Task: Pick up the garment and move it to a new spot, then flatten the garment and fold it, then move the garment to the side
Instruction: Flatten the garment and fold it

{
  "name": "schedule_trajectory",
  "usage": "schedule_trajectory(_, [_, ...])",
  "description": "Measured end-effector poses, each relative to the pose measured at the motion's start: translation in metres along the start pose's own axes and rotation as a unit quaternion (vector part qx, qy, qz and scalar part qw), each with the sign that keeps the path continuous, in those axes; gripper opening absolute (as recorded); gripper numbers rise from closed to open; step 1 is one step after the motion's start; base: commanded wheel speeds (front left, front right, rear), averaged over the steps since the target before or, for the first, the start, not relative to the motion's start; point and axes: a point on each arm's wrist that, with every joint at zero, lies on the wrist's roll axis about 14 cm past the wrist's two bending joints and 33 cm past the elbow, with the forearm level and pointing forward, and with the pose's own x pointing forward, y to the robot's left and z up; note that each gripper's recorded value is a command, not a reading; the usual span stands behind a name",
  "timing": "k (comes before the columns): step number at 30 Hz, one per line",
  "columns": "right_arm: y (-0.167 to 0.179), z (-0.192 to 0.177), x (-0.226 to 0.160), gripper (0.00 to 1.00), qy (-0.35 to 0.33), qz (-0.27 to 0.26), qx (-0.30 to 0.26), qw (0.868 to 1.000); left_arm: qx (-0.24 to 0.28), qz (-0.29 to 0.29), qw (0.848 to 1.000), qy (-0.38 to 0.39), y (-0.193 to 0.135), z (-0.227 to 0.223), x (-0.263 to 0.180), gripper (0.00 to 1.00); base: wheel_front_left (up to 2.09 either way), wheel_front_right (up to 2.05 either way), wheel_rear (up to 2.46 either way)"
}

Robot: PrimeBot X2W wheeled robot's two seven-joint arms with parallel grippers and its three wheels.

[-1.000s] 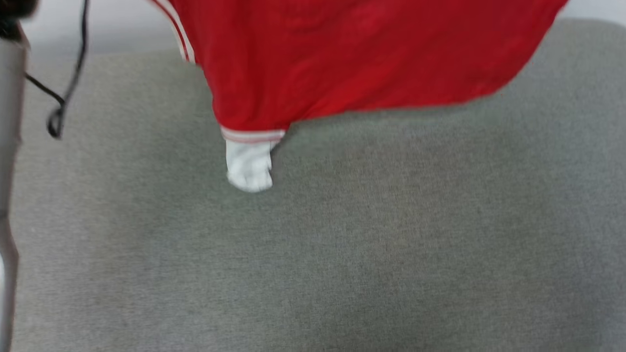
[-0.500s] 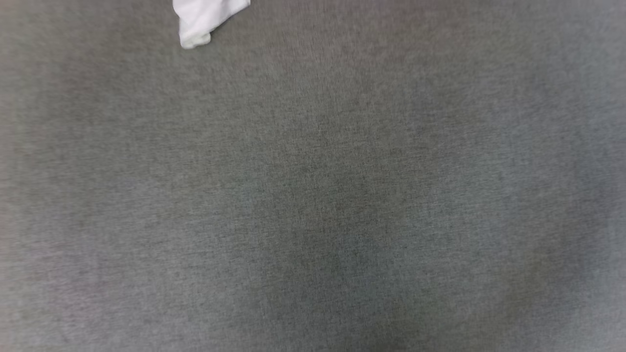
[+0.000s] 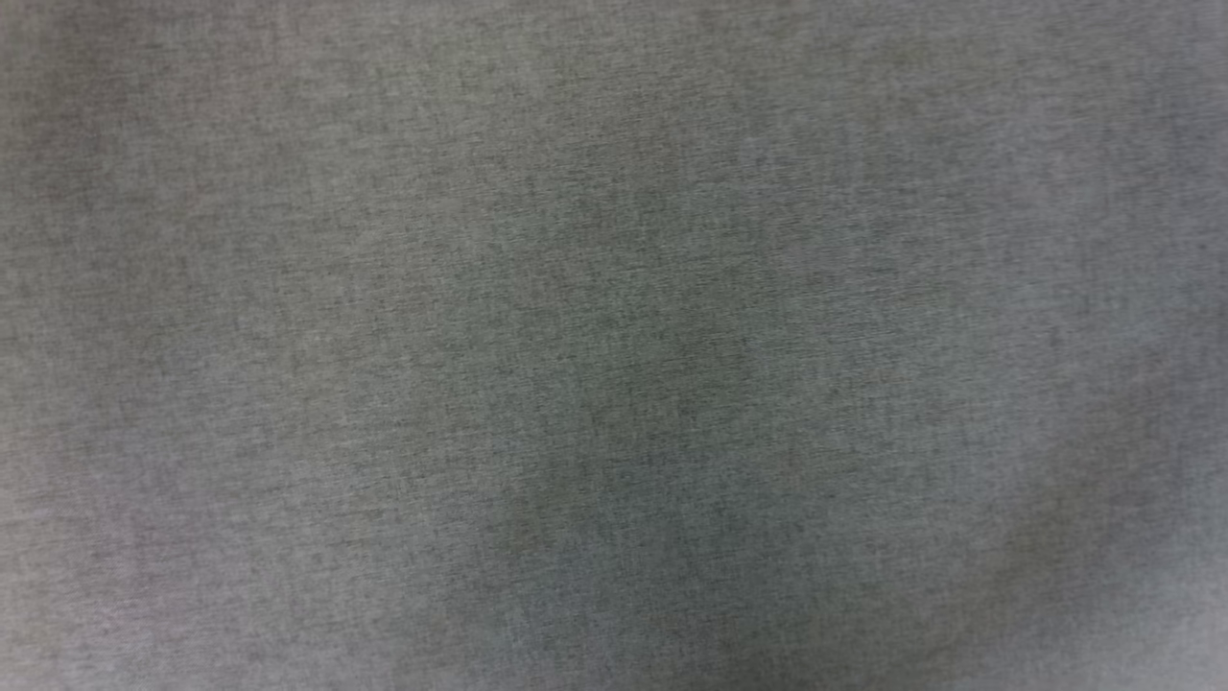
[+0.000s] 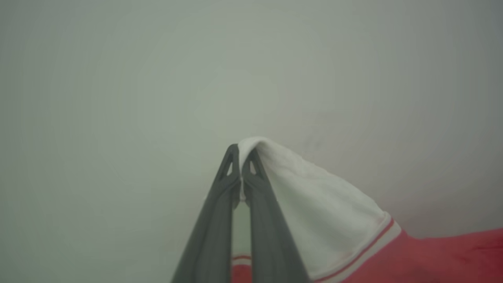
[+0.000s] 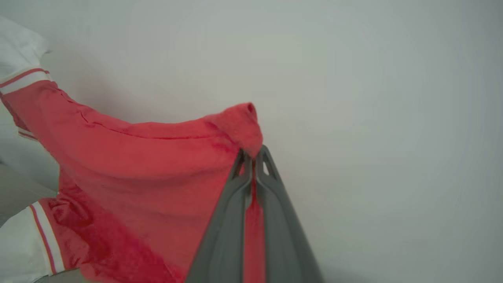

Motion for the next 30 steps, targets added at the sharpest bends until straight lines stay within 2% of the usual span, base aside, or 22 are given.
schedule_trajectory(5, [0.012,-0.035,-0.001,0.0,0.034,0.012,0.021,0.999,-0.02,0.003,0.999,0.035,0.002,-0.034,-0.016,0.0,0.0,0.0,0.0])
schedule_trajectory(12, [0.017,-0.066,-0.032,0.0,0.069,0.012,0.057,0.996,-0.058,0.012,0.995,0.076,0.007,-0.057,-0.059,0.0,0.0,0.0,0.0])
schedule_trajectory(15, [0.026,-0.095,-0.067,0.0,0.096,0.012,0.087,0.992,-0.082,0.022,0.989,0.122,0.012,-0.082,-0.111,0.0,0.0,0.0,0.0])
schedule_trajectory(19, [0.041,-0.121,-0.115,0.0,0.132,0.015,0.113,0.985,-0.105,0.045,0.98,0.162,0.023,-0.093,-0.174,0.0,0.0,0.0,0.0])
schedule_trajectory(25, [0.063,-0.144,-0.191,0.0,0.177,0.018,0.143,0.974,-0.122,0.082,0.968,0.202,0.037,-0.09,-0.27,0.0,0.0,0.0,0.0])
schedule_trajectory(30, [0.076,-0.147,-0.244,0.0,0.184,0.018,0.167,0.969,-0.124,0.109,0.96,0.224,0.042,-0.076,-0.342,0.0,0.0,0.0,0.0])
